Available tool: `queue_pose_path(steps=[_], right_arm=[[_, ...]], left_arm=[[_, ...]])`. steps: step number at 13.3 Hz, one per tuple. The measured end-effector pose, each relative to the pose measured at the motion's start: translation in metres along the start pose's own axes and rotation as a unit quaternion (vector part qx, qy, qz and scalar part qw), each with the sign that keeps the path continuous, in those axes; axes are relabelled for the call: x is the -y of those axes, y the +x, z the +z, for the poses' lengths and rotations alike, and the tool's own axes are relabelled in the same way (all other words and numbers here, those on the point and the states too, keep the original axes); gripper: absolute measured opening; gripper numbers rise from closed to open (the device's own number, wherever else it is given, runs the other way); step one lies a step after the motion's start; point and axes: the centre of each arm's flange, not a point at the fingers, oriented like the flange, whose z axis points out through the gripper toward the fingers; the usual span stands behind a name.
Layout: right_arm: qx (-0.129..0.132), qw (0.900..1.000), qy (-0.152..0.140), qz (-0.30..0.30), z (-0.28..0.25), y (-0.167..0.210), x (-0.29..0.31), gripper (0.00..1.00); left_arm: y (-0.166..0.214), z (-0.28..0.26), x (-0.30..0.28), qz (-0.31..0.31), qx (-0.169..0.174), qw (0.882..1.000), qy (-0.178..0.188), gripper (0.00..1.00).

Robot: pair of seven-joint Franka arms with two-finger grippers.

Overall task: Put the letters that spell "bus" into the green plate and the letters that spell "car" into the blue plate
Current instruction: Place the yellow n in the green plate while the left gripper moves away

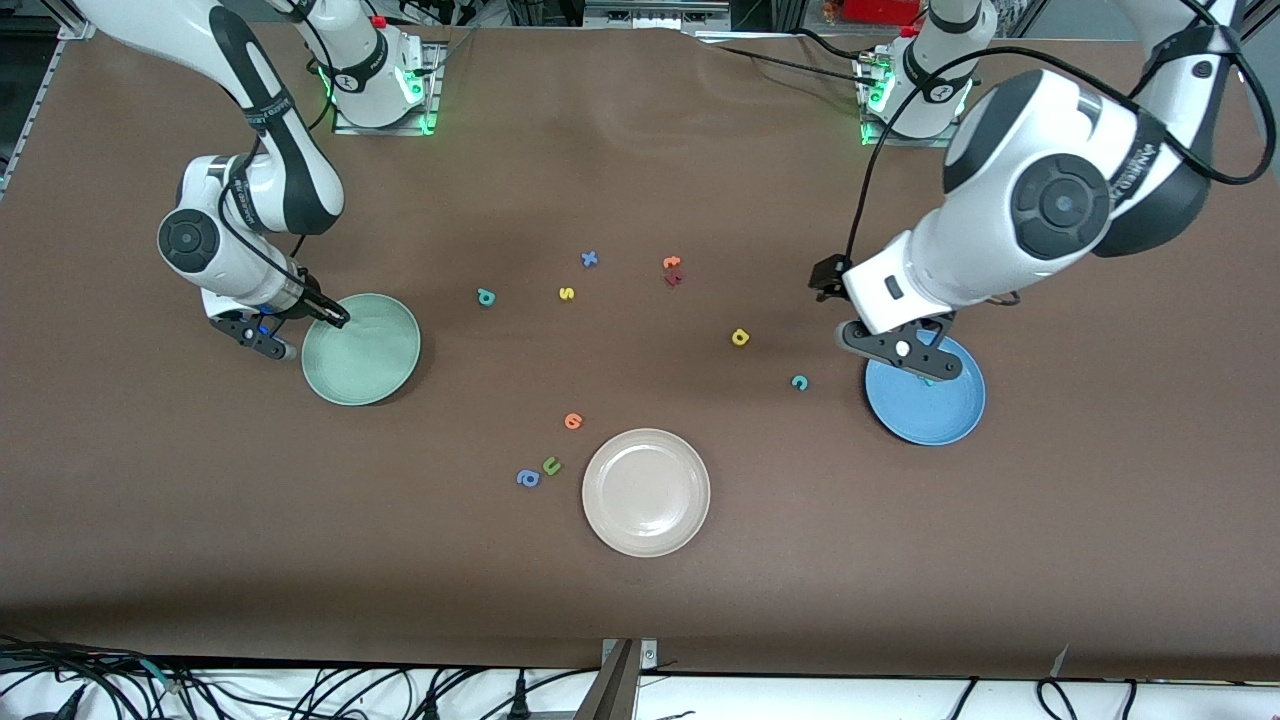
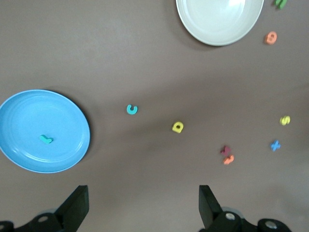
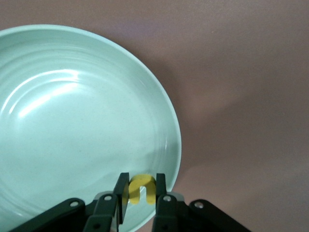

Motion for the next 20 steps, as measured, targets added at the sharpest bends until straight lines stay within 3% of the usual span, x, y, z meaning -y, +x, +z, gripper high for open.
queue_pose_path(steps=[1, 4, 5, 8, 10, 14, 16, 20], right_arm=[[-0.001, 1.0, 0.0, 0.0, 0.0, 0.0, 0.0, 0.3], [-0.007, 1.0, 0.004, -0.003, -0.005, 0.005, 0.002, 0.59], [-0.008, 1.0, 0.005, -0.003, -0.009, 0.007, 0.003, 0.59], [0.01, 1.0, -0.005, 0.004, -0.039, 0.011, 0.007, 0.8], [0.023, 0.999, -0.013, 0.022, -0.071, 0.007, 0.019, 0.8], [0.01, 0.997, -0.007, 0.072, -0.109, -0.032, 0.079, 0.84], [0.0, 0.995, 0.004, 0.102, -0.108, -0.055, 0.113, 0.96], [-0.002, 0.987, 0.034, 0.156, -0.071, -0.088, 0.165, 0.98]], left_arm=[[0.002, 0.004, -0.001, -0.008, 0.0, 1.0, 0.0, 1.0], [0.007, 0.015, 0.013, -0.021, 0.009, 1.0, 0.001, 1.0], [0.008, 0.015, 0.016, -0.023, 0.009, 1.0, 0.001, 1.0], [0.008, 0.013, 0.017, -0.025, 0.007, 1.0, 0.001, 1.0], [0.008, 0.013, 0.017, -0.026, 0.007, 1.0, 0.001, 1.0], [0.008, 0.013, 0.017, -0.026, 0.008, 1.0, 0.001, 1.0], [0.008, 0.013, 0.017, -0.025, 0.007, 1.0, 0.005, 1.0], [0.009, 0.013, 0.022, -0.029, 0.006, 1.0, 0.009, 1.0]])
